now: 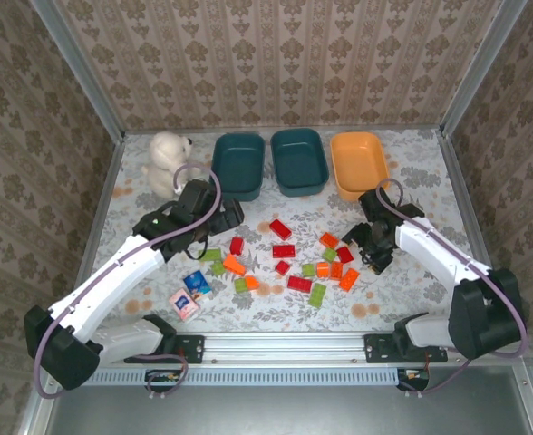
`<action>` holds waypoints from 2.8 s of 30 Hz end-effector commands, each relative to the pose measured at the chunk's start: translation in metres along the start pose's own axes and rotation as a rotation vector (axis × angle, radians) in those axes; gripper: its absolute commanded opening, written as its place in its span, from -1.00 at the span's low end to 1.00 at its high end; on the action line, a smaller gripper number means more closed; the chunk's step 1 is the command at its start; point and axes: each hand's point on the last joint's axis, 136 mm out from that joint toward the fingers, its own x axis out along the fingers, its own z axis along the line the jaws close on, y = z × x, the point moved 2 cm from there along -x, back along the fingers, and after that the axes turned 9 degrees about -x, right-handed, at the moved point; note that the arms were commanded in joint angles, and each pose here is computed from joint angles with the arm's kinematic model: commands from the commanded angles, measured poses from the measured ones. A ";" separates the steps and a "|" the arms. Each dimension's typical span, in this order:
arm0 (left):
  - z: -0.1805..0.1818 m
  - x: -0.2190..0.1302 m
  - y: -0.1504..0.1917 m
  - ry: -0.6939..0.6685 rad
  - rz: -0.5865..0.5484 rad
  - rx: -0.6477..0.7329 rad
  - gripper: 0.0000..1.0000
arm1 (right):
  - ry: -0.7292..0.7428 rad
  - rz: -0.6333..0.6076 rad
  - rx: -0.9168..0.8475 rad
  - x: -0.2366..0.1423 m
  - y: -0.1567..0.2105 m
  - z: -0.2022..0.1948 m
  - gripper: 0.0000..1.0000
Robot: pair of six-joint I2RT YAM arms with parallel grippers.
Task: Sort the legos into containers by color
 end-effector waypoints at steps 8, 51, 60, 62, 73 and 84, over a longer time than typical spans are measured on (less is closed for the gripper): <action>-0.048 -0.011 0.011 0.298 0.041 0.108 1.00 | -0.023 0.037 0.274 0.038 -0.008 0.016 0.54; -0.066 -0.010 0.032 0.438 0.142 0.161 1.00 | -0.010 0.127 0.341 0.076 0.003 0.031 0.19; -0.065 -0.006 0.034 0.440 0.150 0.151 1.00 | -0.020 0.010 0.244 0.034 -0.018 0.043 -0.07; -0.069 -0.005 0.034 0.455 0.155 0.151 1.00 | -0.028 -0.049 0.187 0.013 -0.028 0.049 -0.07; -0.128 0.008 0.002 0.547 0.146 0.148 1.00 | -0.110 -0.345 -0.095 -0.065 -0.144 0.120 -0.16; -0.164 0.040 -0.030 0.557 0.163 0.157 1.00 | -0.068 -0.289 -0.036 0.007 -0.243 0.159 -0.17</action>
